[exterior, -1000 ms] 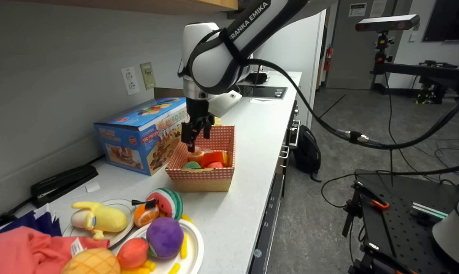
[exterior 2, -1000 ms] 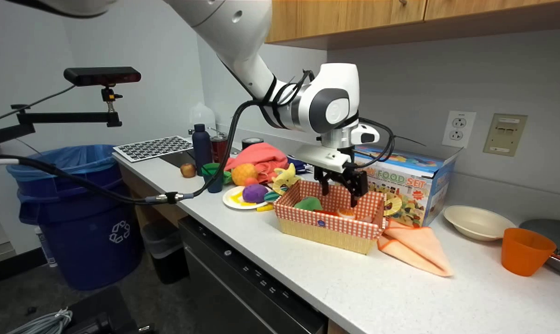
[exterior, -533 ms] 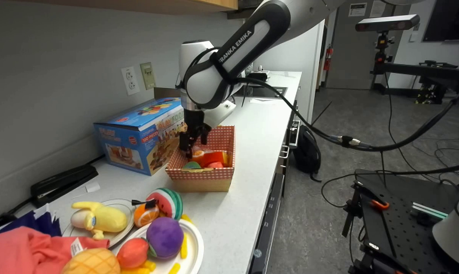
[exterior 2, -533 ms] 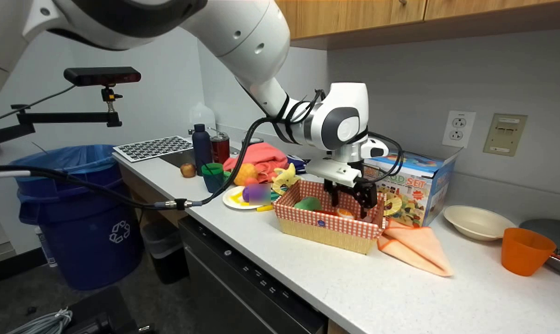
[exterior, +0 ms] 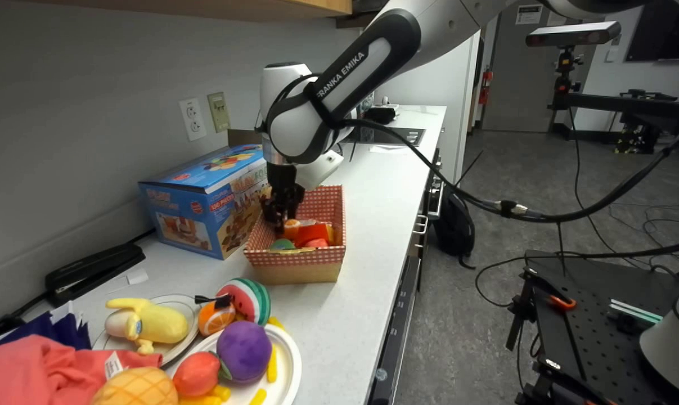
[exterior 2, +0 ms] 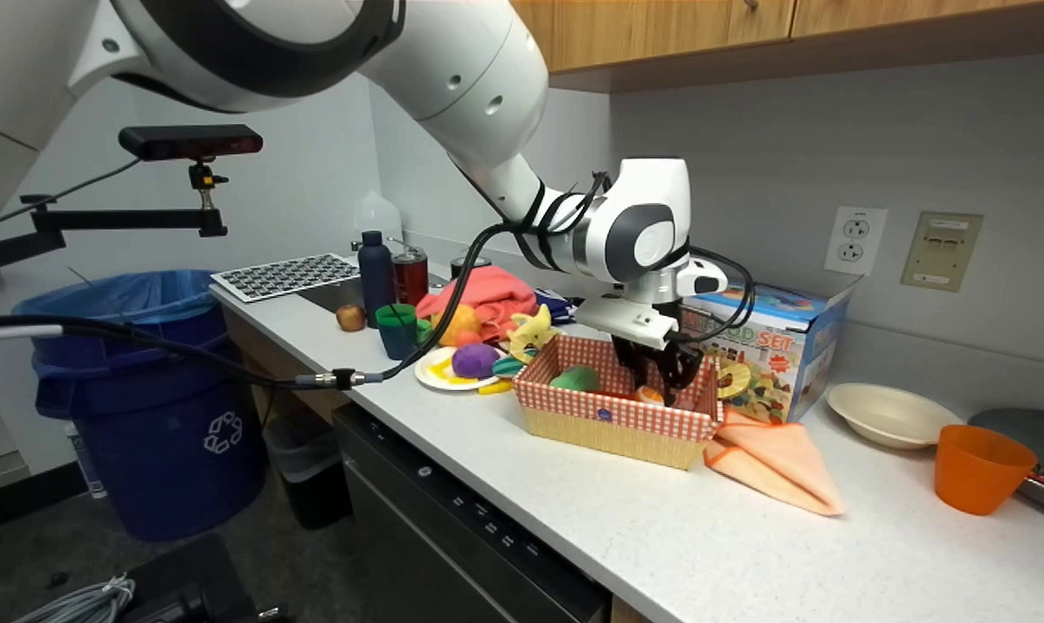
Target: Pick up the orange plush toy from the basket and put it on the counter
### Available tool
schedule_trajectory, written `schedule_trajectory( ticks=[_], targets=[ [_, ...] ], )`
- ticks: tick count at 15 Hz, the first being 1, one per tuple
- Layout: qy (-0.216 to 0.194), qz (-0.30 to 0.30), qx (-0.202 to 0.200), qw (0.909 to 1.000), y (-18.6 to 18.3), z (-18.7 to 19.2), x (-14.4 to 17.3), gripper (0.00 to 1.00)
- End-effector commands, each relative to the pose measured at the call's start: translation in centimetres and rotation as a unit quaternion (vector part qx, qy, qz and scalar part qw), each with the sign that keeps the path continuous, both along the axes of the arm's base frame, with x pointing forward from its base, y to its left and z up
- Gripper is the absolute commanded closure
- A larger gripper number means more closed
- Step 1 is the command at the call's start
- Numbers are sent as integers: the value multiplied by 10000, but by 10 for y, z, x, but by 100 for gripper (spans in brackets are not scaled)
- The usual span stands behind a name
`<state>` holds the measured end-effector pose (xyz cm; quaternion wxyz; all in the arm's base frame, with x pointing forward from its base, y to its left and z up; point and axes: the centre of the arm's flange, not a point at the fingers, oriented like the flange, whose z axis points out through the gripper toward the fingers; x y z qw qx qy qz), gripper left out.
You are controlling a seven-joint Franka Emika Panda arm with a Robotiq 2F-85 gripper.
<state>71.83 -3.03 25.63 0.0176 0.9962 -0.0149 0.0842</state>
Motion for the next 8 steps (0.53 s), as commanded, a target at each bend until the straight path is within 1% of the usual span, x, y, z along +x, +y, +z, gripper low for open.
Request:
schedule_trajectory(
  ticks=[1,3,4,5,8],
  targets=[
    [-70,-60,48,9999,-5,21,2,81],
    [-90,-95,101,9999,-6,29,0,94],
    [-128,-103,64,9998,-6,35,-1,99],
    [-153,-123,55,9998,-6,42,-3,100],
    [-254,-208,57,9994,-8,79,-16,100]
  ],
)
